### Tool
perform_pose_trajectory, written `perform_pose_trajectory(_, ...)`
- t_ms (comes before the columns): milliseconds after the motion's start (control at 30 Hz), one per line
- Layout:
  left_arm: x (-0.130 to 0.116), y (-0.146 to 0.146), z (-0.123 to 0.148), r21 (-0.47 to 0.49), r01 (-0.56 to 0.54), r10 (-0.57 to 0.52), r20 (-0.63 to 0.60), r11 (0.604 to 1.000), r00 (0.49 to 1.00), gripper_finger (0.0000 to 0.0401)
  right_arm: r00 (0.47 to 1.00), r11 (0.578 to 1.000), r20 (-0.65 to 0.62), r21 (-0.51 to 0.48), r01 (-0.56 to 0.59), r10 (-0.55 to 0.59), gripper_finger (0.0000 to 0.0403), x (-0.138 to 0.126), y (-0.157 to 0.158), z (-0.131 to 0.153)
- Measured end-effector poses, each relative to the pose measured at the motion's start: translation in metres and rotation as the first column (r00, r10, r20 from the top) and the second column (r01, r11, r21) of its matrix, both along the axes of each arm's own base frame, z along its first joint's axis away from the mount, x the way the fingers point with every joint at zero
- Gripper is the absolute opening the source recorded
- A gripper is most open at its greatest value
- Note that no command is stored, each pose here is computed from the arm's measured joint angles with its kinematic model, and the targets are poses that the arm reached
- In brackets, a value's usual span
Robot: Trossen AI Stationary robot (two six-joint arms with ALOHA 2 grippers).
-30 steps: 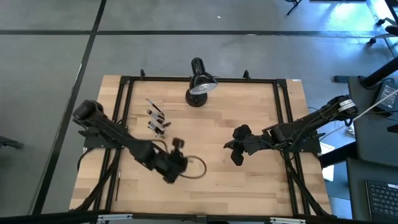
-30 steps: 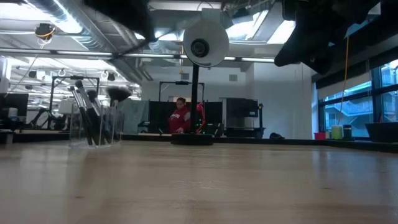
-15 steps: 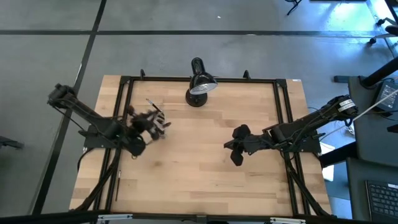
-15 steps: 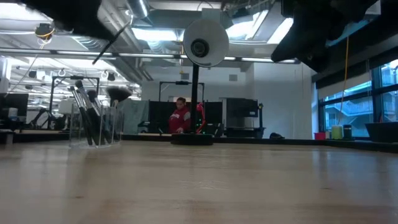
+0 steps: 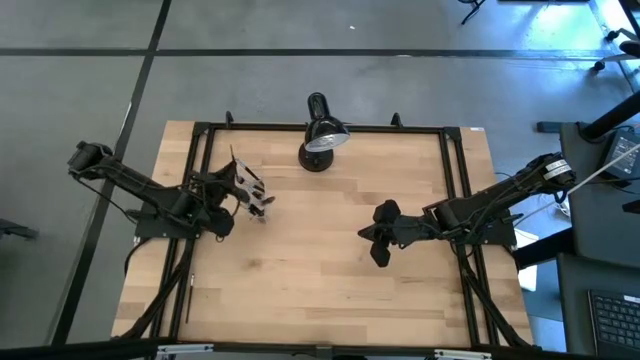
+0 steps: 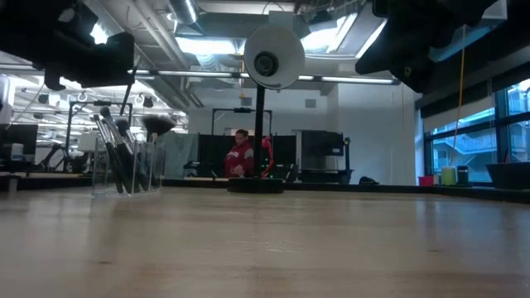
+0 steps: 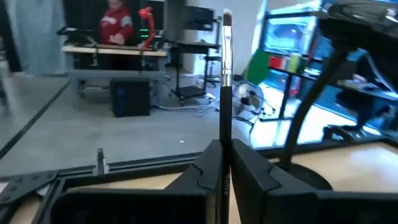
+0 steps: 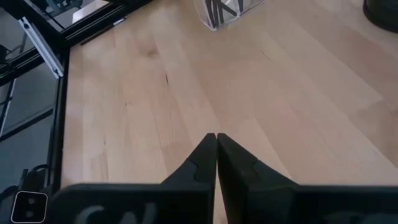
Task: Sort items
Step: Put the eyeshadow brush into the transparent organizer
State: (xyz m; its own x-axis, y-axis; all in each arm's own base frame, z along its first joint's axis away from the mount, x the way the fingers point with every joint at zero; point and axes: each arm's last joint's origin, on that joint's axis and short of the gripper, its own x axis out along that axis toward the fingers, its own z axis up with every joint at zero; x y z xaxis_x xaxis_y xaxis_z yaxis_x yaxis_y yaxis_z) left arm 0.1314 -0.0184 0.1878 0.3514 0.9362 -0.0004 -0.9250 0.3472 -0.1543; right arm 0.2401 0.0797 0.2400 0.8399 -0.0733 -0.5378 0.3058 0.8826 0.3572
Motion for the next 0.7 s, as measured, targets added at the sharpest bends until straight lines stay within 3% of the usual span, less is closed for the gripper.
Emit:
perform_pose_trajectory(400, 0.012, 0.022, 0.007, -0.05, -0.177, 0.182, 0.137, 0.983, 0.974, 0.0022, 1.0, 1.0, -0.001, -0.016, -0.01, 0.01, 0.0014, 0.0, 0.0, 0.0)
perform_pose_trajectory(700, 0.035, 0.031, -0.001, -0.068, -0.208, 0.213, 0.075, 0.976, 0.974, 0.0022, 1.0, 1.0, -0.001, -0.016, -0.01, 0.01, 0.0014, 0.0, 0.0, 0.0)
